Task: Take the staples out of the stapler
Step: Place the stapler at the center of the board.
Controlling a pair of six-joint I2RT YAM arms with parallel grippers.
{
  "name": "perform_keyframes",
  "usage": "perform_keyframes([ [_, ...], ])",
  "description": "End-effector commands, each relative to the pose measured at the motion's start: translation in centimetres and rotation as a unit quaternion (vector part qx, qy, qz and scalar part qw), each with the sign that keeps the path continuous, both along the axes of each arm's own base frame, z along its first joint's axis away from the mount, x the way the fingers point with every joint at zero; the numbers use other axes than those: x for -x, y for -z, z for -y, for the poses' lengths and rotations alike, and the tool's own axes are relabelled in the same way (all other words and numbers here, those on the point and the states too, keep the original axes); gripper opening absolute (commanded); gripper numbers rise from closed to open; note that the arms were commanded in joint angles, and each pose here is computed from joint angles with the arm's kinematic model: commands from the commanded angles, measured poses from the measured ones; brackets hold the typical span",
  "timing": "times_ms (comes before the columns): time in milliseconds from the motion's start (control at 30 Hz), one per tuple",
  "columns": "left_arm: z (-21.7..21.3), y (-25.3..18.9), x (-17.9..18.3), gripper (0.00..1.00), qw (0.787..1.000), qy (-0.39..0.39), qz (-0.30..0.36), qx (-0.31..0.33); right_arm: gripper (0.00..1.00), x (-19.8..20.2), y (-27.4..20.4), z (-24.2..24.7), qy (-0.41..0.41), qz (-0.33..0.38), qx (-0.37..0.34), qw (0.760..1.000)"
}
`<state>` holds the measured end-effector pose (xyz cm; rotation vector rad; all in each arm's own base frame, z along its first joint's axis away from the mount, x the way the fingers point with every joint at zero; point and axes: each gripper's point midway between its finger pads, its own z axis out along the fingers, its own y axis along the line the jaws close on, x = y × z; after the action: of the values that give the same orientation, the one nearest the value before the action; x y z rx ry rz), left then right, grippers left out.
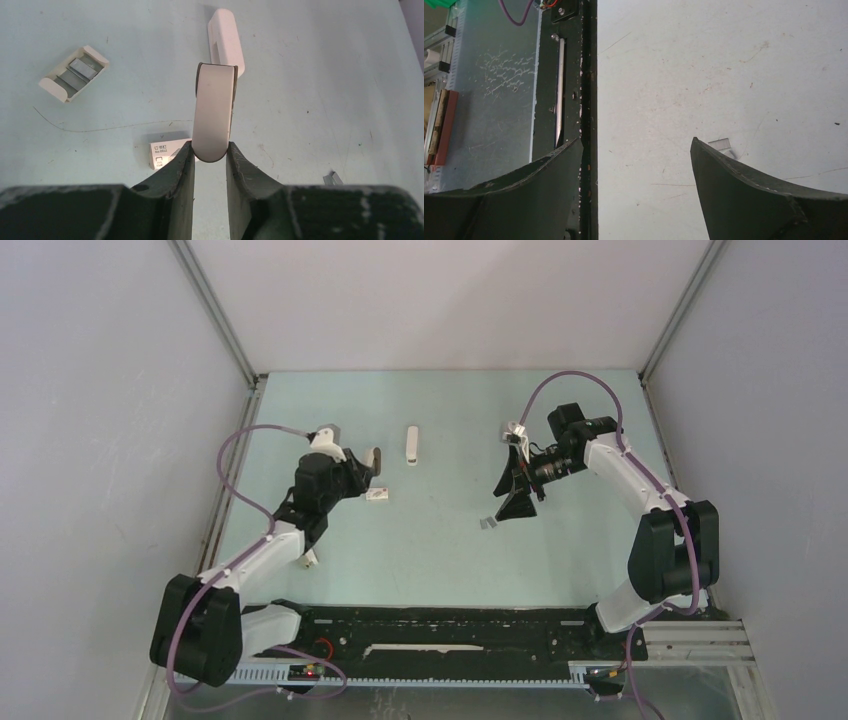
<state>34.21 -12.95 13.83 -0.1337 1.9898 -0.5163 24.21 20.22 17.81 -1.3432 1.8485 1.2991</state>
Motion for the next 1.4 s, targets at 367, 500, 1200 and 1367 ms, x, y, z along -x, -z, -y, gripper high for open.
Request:
perform_keyframes([
  [367, -1.0, -5.0, -3.2, 0.00, 0.997, -0.026, 0.073, -0.019, 0.89, 0.4, -1.1, 0.1, -0.004, 0.019, -0.011, 1.000],
  [500, -1.2, -5.1, -3.4, 0.00, 0.996, -0.031, 0.082, -0.018, 0.89, 0.4, -1.2, 0.0, -0.004, 0.020, -0.012, 1.000],
  [1200, -1.5, -2.1, -7.9, 0.00, 0.998, -0.045, 0.004, -0.048, 0.89, 0.5, -1.3, 0.0, -0.005, 0.020, -0.014, 1.000],
  [1367, -0.9, 0.0, -9.3, 0.00, 0.997, -0.042, -0.039, -0.052, 0.89, 0.4, -1.2, 0.1, -0.006, 0.020, -0.013, 1.000],
])
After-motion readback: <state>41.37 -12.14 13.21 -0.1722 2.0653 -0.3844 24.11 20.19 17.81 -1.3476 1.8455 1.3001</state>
